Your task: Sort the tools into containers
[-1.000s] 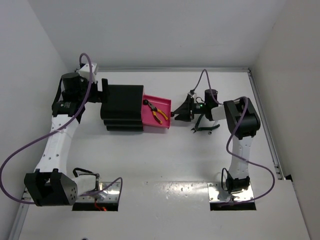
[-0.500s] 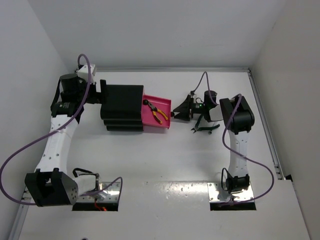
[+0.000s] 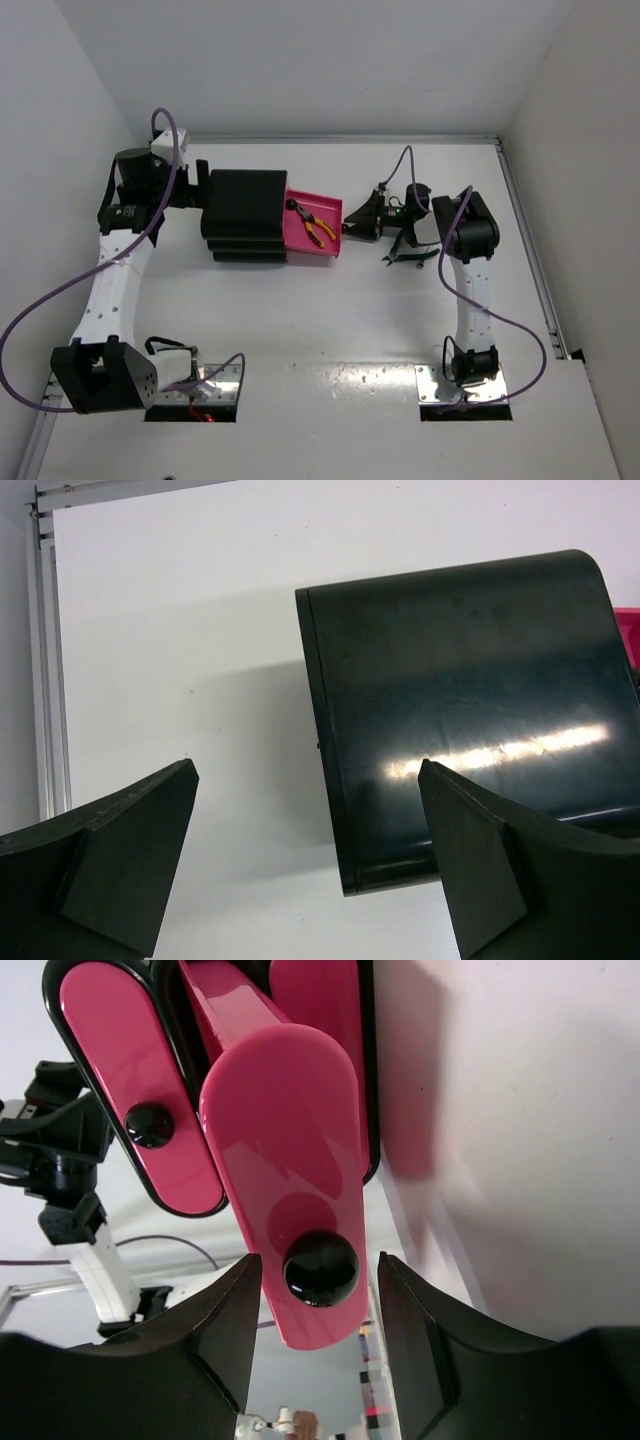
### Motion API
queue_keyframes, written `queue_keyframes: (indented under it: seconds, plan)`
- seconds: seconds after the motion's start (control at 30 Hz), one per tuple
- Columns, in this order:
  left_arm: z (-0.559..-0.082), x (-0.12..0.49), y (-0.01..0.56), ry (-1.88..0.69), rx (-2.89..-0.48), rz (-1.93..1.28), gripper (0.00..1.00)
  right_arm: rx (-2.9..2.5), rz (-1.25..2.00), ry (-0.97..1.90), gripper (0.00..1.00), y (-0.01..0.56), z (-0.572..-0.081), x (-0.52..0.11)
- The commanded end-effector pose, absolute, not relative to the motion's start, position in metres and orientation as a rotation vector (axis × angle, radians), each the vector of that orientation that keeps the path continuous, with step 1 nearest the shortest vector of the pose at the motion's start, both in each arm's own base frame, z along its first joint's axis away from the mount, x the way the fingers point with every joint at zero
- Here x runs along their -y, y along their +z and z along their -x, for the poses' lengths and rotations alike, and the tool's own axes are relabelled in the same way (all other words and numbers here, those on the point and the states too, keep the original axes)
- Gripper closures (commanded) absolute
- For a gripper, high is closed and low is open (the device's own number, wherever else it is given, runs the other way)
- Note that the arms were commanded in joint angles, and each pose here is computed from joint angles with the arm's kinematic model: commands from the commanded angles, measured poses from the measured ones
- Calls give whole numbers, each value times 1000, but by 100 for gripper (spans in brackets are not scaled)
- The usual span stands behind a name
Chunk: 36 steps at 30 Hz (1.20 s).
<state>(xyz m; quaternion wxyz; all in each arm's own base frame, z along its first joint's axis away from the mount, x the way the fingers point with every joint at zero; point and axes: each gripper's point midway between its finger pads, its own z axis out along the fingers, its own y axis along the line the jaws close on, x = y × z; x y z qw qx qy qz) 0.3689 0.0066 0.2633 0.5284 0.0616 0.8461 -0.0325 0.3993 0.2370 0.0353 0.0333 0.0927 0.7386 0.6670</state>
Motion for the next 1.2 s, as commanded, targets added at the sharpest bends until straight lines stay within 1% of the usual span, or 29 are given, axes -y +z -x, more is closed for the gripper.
queue_keyframes:
  seconds: [0.0,0.23,0.33,0.37,0.4,0.47,0.5,0.6,0.77,0.9,1.07,1.17]
  plan:
    - [-371,-10,269,-84,-2001,-147,1,-2180,-155,2103,50,55,-403,-245]
    - [-374,-14,262,-82,-2020,-136,1,-2193,-156,2162,51,53,-394,-252]
    - [-375,-14,259,-84,-2029,-135,1,-2184,-143,2159,56,54,-394,-252]
    - [-375,-18,259,-79,-2030,-125,1,-2184,-143,2159,59,54,-394,-252]
    - [-375,-18,259,-79,-2030,-125,1,-2184,-143,2159,66,54,-394,-252]
    - [-375,-18,259,-79,-2030,-125,1,-2188,-153,2164,73,54,-394,-252]
    - [-375,-16,259,-88,-2029,-131,1,-2182,-143,2162,79,55,-394,-252]
    - [-375,-16,259,-88,-2029,-131,1,-2152,-93,2167,86,68,-394,-252]
    - [-374,-19,253,-91,-2039,-110,1,-2125,-41,2166,89,85,-393,-256]
    - [-372,-32,255,-38,-2032,13,1,-2083,20,2151,89,104,-402,-257]
    - [-369,-71,256,169,-2033,177,1,-2050,75,2151,90,120,-411,-263]
    - [-370,-84,254,210,-2034,216,1,-2033,113,2148,90,127,-413,-268]
